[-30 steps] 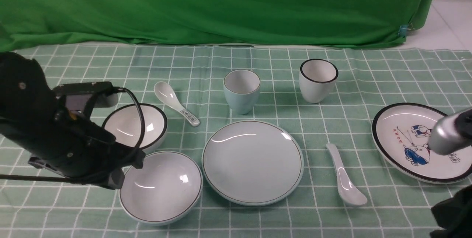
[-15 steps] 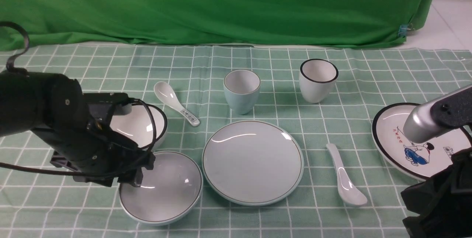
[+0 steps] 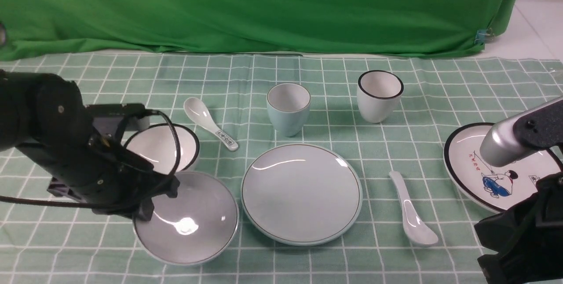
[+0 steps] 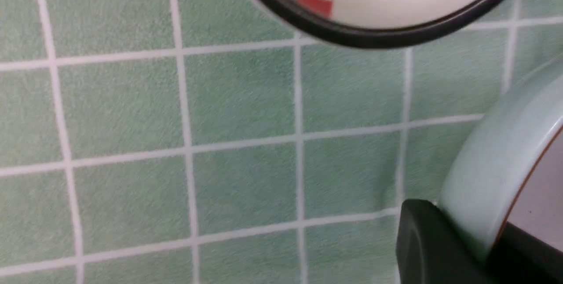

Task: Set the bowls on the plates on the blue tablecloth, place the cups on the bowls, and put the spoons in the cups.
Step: 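Place the bowl on top of the plate with the left gripper, then grasp the light green cup by its rim with the left gripper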

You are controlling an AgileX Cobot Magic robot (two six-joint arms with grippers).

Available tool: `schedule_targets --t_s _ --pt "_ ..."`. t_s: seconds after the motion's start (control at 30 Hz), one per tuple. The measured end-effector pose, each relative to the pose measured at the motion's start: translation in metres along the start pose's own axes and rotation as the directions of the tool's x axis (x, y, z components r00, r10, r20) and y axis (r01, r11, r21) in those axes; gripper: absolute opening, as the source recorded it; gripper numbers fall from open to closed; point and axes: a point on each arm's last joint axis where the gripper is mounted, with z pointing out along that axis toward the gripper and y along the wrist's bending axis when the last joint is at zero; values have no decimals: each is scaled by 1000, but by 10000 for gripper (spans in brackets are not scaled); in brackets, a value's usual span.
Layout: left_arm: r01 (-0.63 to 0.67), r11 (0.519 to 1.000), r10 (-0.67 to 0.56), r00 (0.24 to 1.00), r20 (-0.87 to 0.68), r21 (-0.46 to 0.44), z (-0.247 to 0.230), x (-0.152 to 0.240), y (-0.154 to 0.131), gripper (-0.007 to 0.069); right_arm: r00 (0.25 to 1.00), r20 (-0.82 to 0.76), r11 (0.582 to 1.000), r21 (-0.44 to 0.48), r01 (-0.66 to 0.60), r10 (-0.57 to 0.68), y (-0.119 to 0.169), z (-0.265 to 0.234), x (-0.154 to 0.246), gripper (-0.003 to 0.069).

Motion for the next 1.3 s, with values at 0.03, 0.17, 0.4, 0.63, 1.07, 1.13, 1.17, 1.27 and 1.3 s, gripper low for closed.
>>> schedule_targets --t_s 0.03,0.17,0.4,0.63,1.07,1.13,1.17,1.27,1.3 --pt "-8 1000 7 1000 29 29 -6 -4 -5 25 1000 0 1000 0 0 0 0 0 0 22" --pt "-34 988 14 991 133 151 -22 -30 -37 25 1000 0 1000 0 0 0 0 0 0 22" --pt "-141 971 125 988 90 193 15 -59 -91 25 1000 0 1000 0 0 0 0 0 0 28" --pt "-150 971 156 988 -13 187 65 -77 -108 25 1000 0 1000 0 0 0 0 0 0 36" --pt "-160 970 166 986 -20 184 72 -81 -109 204 1000 1 1000 0 0 0 0 0 0 51" --pt "-184 968 188 982 -8 171 68 -85 -110 268 1000 3 1000 -1 0 0 0 0 0 53" --pt "-201 966 204 979 -1 160 64 -88 -110 306 1000 3 1000 -1 0 0 0 0 0 53" --pt "-230 967 228 973 25 112 46 -101 -111 370 1000 3 1000 -1 0 0 0 0 0 53" --pt "-236 967 233 972 42 96 40 -106 -112 391 1000 3 1000 -1 0 0 0 0 0 53"
